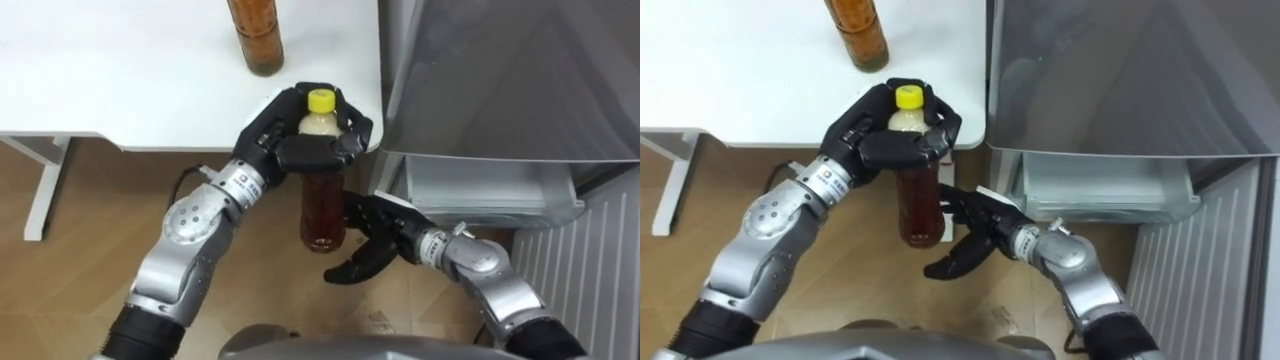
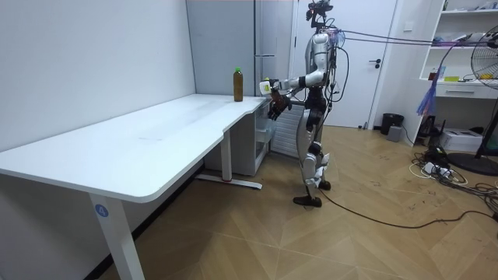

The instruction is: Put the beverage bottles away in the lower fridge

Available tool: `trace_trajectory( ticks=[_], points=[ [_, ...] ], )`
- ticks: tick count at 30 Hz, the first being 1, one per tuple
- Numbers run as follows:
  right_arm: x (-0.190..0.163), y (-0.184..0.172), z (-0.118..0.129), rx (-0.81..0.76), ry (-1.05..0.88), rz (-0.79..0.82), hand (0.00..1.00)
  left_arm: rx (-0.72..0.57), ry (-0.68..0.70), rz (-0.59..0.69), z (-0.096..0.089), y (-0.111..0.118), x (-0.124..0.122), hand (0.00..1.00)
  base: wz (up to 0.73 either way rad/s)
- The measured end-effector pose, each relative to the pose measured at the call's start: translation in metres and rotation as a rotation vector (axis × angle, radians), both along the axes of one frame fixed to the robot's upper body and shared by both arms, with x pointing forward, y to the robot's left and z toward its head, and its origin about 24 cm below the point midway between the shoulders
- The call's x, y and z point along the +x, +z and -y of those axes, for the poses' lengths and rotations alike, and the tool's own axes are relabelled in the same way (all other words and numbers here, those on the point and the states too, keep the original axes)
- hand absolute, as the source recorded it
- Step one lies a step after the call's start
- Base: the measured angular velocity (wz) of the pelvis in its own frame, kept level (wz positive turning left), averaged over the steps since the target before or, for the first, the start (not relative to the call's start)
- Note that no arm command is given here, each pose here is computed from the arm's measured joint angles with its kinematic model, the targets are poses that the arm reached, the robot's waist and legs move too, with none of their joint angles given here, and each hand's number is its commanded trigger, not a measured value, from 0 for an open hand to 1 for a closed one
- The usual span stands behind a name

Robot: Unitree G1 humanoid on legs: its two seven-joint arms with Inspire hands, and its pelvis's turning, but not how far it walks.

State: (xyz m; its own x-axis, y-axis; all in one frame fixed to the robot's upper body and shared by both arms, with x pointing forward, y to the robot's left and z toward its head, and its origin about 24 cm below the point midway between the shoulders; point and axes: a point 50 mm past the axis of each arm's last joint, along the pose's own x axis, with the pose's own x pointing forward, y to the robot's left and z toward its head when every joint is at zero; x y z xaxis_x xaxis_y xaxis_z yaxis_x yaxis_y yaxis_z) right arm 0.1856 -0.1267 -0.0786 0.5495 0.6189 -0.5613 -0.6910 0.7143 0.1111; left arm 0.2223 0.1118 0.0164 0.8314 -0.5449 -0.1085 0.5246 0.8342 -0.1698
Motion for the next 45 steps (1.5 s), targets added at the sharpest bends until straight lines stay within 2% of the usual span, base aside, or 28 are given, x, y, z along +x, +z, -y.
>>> trace_trajectory(
  ticks=[12, 18, 27, 29, 30, 45],
  points=[
    [-0.01, -0.002, -0.013, 0.166, 0.041, -0.109, 0.0, 0.01, -0.091, -0.011, 0.011, -0.004, -0.006, 1.0, 0.0],
    [-0.013, -0.001, -0.017, 0.25, 0.039, -0.148, 0.0, 0.069, -0.134, -0.003, 0.016, -0.007, -0.01, 1.0, -0.01],
    [-0.016, -0.002, -0.017, 0.248, 0.065, -0.164, 0.0, 0.084, -0.155, -0.01, 0.019, -0.009, -0.013, 1.0, 0.01],
    [-0.016, -0.002, -0.016, 0.246, 0.068, -0.166, 0.51, 0.084, -0.158, -0.011, 0.02, -0.009, -0.013, 1.0, 0.04],
    [-0.017, -0.002, -0.016, 0.248, 0.067, -0.167, 1.0, 0.084, -0.159, -0.012, 0.02, -0.009, -0.013, 1.0, 0.0],
    [-0.024, -0.005, -0.011, 0.231, 0.121, -0.197, 1.0, 0.089, -0.209, -0.034, 0.029, -0.014, -0.021, 1.0, -0.02]
  ],
)
